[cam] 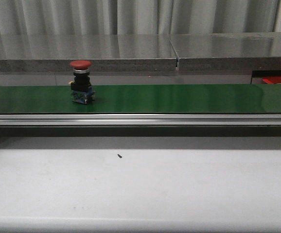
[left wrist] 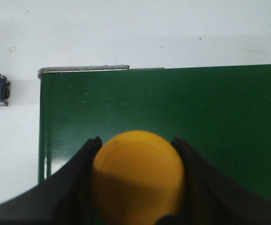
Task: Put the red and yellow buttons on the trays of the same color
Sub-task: 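Lower the yellow button onto the belt and open the left gripper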
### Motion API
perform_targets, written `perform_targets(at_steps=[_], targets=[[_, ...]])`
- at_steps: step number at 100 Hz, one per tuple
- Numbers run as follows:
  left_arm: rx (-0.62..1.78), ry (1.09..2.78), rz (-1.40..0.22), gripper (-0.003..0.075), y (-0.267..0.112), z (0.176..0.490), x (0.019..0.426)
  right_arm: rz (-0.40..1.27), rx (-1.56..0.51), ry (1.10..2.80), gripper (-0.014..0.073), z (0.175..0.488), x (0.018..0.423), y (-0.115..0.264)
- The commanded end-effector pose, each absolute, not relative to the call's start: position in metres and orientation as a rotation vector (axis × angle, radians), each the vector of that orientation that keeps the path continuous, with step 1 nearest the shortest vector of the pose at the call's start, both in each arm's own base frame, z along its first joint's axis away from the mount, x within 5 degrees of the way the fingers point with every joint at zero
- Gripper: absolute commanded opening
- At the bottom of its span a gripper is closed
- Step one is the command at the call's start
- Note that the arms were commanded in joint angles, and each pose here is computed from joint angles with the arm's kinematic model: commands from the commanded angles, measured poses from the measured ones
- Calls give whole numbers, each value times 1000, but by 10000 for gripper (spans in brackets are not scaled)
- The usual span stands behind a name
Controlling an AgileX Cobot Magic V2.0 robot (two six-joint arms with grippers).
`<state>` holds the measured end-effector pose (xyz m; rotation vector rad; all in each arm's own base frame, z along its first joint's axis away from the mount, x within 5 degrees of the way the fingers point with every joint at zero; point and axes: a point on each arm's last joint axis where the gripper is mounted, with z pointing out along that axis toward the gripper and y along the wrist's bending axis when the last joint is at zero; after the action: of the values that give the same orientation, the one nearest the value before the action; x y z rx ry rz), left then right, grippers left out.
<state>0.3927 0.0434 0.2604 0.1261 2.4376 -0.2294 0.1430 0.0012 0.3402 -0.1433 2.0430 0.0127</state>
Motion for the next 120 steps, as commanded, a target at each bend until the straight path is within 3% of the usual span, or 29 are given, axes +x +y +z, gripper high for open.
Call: perform_targets(at_steps=[1,39,63,72,89,96,100,120], targets=[[110,2308,-183,54,42,292,393,-4,-131,1953,-118,355,145,0],[122,2317,-167,55,43,289,394,-4,-131,1953,-118,355,145,0],[119,2391,-196,69,44,262,402,-4,-131,1953,-118,355,145,0],[119,2392,-198,175,44,262,402,-4,-131,1953,-118,355,145,0],[95,2371,-239,583,41,270,401,-3,-131,1954,-118,354,144,0],[82,2348,-253,688,40,278,399,-3,-131,1954,-118,354,144,0],[85,2332,-254,706,38,284,397,-3,-131,1954,-118,354,144,0],[149,2252,-265,656,23,323,377,-4,-131,1953,-118,355,145,0]])
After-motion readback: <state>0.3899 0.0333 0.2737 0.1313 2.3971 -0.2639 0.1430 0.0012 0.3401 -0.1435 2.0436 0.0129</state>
